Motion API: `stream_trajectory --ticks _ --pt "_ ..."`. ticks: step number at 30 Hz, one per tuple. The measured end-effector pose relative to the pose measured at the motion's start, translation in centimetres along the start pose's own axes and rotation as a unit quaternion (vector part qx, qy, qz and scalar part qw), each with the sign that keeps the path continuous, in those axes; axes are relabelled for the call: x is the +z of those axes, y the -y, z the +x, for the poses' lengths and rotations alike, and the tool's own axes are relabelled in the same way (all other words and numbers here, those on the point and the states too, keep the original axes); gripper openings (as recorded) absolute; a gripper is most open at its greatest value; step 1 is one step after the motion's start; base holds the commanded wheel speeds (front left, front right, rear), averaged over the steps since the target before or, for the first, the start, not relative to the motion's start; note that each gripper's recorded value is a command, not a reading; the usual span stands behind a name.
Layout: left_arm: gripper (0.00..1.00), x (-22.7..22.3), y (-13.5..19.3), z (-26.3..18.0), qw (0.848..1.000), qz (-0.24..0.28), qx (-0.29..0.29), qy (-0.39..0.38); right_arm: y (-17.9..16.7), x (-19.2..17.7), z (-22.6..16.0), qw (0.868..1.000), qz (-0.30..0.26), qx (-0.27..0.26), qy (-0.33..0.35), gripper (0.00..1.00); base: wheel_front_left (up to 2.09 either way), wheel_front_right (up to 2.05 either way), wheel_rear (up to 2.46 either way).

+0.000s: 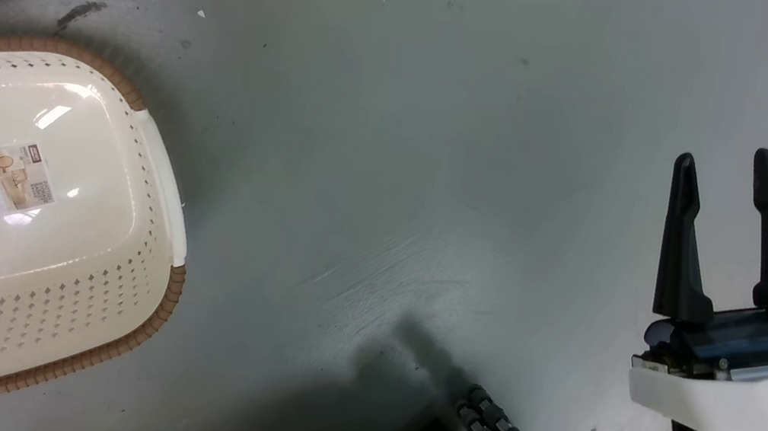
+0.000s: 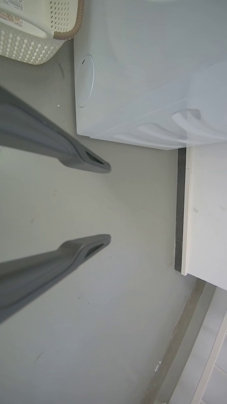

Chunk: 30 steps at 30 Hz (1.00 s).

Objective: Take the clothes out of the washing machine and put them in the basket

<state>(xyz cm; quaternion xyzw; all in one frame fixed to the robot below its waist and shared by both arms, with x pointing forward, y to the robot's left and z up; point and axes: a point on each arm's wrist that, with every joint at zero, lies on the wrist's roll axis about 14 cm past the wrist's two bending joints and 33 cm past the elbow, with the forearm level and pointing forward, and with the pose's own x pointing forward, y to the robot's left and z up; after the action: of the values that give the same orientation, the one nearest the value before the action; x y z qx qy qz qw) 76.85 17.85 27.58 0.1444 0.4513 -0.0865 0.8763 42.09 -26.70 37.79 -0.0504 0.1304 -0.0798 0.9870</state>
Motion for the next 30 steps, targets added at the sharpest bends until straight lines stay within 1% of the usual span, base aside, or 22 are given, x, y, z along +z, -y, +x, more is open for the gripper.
stream_trajectory --ticks 10,13,14,18,23,30 --pt "1.0 -1.8 -0.8 0.8 1.0 0.008 0.002 -0.03 -1.2 -0.7 0.2 1.0 -0.003 0.016 -0.006 1.0 0.03 0.03 0.03" --pt "1.0 -1.8 -0.9 0.8 1.0 0.0 -0.004 -0.028 -1.7 -0.5 0.3 1.0 -0.004 0.024 -0.003 1.0 0.03 0.03 0.03" --pt "0.0 -1.8 -0.8 0.9 1.0 -0.001 -0.006 -0.028 -1.8 -0.5 0.3 1.0 -0.005 0.025 -0.002 1.0 0.02 0.02 0.02" --pt "0.0 -1.8 -0.7 1.1 1.0 -0.002 -0.011 -0.02 -2.0 -0.6 0.4 1.0 -0.007 0.028 -0.003 1.0 0.0 0.0 0.0" --pt "0.0 -1.0 -1.2 1.1 1.0 -0.002 -0.007 0.011 -2.0 -0.8 0.5 1.0 -0.007 0.028 -0.005 1.0 0.0 0.0 0.0" --pt "0.0 0.7 -2.1 0.4 0.998 0.0 0.008 0.066 -1.7 0.2 0.7 1.0 -0.011 0.025 0.01 1.0 0.0 0.0 0.0"
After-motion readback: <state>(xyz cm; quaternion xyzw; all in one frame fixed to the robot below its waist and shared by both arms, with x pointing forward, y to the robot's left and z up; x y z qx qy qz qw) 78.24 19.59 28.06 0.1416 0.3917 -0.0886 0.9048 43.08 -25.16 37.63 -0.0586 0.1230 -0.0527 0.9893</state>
